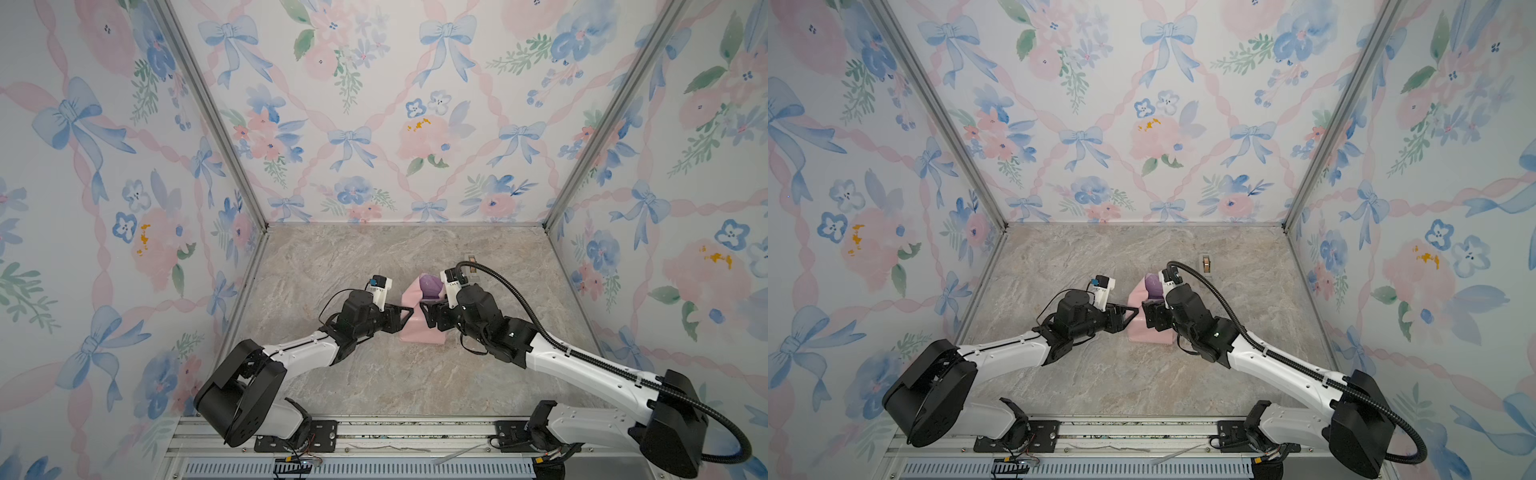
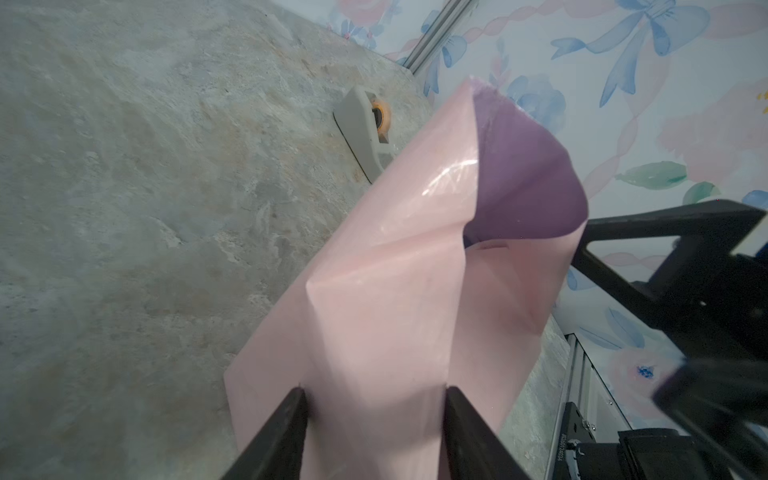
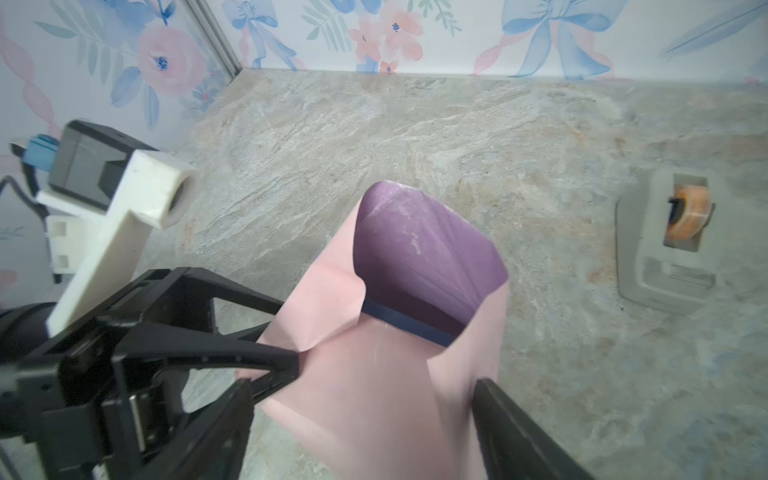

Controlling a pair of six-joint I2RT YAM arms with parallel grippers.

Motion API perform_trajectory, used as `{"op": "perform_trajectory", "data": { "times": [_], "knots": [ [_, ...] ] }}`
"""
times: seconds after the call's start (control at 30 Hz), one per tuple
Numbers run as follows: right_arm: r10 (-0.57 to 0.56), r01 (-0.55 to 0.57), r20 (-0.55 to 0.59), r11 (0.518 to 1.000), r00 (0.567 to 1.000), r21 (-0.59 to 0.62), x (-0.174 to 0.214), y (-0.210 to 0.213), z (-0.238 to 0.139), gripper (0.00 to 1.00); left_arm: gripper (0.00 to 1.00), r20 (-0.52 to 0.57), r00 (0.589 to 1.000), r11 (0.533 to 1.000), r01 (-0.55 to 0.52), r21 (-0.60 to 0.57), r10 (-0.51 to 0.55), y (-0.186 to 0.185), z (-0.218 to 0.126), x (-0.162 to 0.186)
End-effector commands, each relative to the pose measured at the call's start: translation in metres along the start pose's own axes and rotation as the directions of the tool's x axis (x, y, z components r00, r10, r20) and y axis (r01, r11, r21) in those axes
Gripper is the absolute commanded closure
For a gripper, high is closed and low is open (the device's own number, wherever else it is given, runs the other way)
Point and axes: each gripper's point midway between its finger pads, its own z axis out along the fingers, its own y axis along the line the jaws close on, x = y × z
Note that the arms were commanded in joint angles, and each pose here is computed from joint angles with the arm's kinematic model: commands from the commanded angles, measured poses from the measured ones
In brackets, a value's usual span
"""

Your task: Wrap the gift box in paper

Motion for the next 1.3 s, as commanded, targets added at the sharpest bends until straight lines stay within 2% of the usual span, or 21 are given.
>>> {"op": "perform_trajectory", "data": {
  "times": [0.0, 0.07, 0.17, 0.43, 0.77, 1.0, 1.17, 1.27],
  "knots": [
    [-0.075, 0.071, 0.022, 0.984, 0.997, 0.161, -0.009, -0.024, 0.004, 0.13, 0.45, -0.017, 1.000, 1.000, 0.000, -0.017, 0.000, 0.006, 0.002, 0.007],
    [-0.080, 0.071, 0.033, 0.976, 0.996, 0.206, -0.012, -0.030, 0.006, 0.11, 0.45, -0.020, 1.000, 1.000, -0.001, -0.018, 0.000, 0.006, 0.003, 0.008],
    [-0.071, 0.057, 0.060, 0.977, 0.996, 0.205, -0.016, -0.029, 0.008, 0.08, 0.45, -0.019, 1.000, 1.000, -0.008, -0.019, 0.007, 0.006, 0.003, 0.007],
    [0.024, -0.029, 0.086, 0.998, 0.996, 0.055, -0.020, -0.009, 0.023, 0.02, 0.46, -0.026, 1.000, 1.000, -0.011, -0.024, 0.011, 0.009, 0.004, 0.010],
    [-0.038, 0.037, 0.009, 0.993, 0.999, 0.109, -0.002, -0.016, 0.045, 0.02, 0.45, 0.003, 0.999, 0.999, -0.046, -0.003, 0.046, 0.000, 0.000, -0.002],
    [-0.084, 0.092, -0.062, 0.988, 0.995, 0.127, 0.018, -0.023, 0.047, 0.04, 0.42, 0.065, 0.995, 0.995, -0.079, 0.066, 0.075, -0.016, -0.013, -0.033],
    [-0.093, 0.098, -0.052, 0.990, 0.994, 0.102, 0.021, -0.022, 0.040, 0.05, 0.40, 0.138, 0.983, 0.990, -0.128, 0.054, 0.120, -0.010, -0.025, -0.066],
    [-0.099, 0.103, -0.055, 0.991, 0.994, 0.088, 0.024, -0.021, 0.040, 0.05, 0.41, 0.140, 0.975, 0.980, -0.186, 0.073, 0.175, -0.012, -0.023, -0.076]
  ]
}}
